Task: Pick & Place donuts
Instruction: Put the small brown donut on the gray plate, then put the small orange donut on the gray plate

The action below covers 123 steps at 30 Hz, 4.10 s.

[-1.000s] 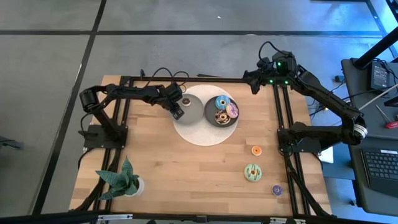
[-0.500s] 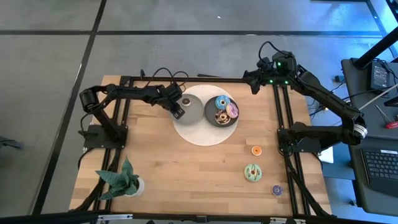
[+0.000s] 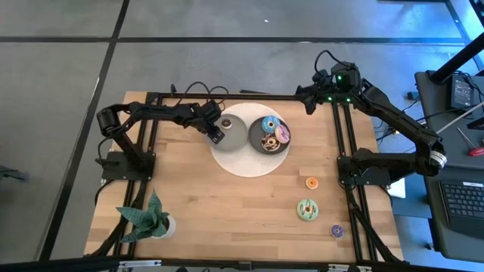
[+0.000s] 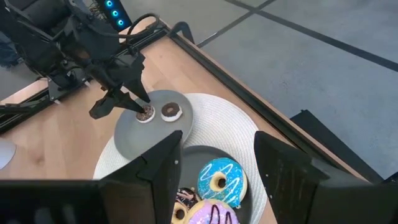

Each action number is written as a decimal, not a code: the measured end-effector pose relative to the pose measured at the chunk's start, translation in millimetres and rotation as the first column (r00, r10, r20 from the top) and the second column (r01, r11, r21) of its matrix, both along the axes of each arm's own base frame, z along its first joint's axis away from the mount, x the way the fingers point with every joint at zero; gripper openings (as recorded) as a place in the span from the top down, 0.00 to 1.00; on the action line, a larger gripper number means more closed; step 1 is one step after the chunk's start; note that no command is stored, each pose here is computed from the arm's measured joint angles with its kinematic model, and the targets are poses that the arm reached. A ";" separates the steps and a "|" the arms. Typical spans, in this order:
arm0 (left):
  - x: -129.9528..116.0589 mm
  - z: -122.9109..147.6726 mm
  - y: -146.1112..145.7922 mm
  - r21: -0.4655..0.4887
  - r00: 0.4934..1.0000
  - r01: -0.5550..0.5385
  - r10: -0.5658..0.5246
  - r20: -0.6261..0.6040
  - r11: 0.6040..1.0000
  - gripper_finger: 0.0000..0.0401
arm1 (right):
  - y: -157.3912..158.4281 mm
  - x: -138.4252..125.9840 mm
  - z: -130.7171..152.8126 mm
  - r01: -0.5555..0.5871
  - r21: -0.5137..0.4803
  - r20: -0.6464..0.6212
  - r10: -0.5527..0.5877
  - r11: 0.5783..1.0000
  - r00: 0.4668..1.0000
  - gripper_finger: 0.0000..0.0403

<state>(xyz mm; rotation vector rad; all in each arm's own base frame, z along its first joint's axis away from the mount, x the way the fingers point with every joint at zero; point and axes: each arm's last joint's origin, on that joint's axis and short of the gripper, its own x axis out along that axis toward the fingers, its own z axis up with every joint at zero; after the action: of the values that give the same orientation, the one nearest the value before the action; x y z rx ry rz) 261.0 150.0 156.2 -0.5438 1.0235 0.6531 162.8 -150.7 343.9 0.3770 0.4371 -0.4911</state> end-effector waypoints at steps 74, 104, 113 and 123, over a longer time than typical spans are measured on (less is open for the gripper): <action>35.8 110.7 6.4 0.374 0.662 0.140 -0.368 0.653 0.917 0.62 | 190.6 -11.7 -205.7 0.587 0.515 -0.741 -0.020 0.625 0.671 0.69; 37.5 102.0 -3.3 0.175 0.699 0.139 -0.221 0.680 0.975 0.62 | 105.8 63.0 -51.2 0.134 0.220 -0.295 -0.066 0.966 0.953 0.88; 52.6 106.8 -33.7 0.293 0.646 0.234 -0.374 0.665 0.927 0.64 | 56.5 110.3 -49.9 0.078 0.011 -0.012 -0.078 0.997 0.997 0.88; 63.6 115.5 -63.3 0.643 0.811 -0.059 -0.339 0.477 0.763 0.64 | 35.4 146.1 -38.6 0.098 -0.080 0.088 -0.091 0.992 0.992 0.88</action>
<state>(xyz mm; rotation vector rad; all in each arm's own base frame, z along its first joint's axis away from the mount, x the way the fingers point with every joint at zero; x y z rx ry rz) 324.6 86.8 271.7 -0.0286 0.2182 0.5940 308.9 -115.3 305.3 0.3372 0.3170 -0.5819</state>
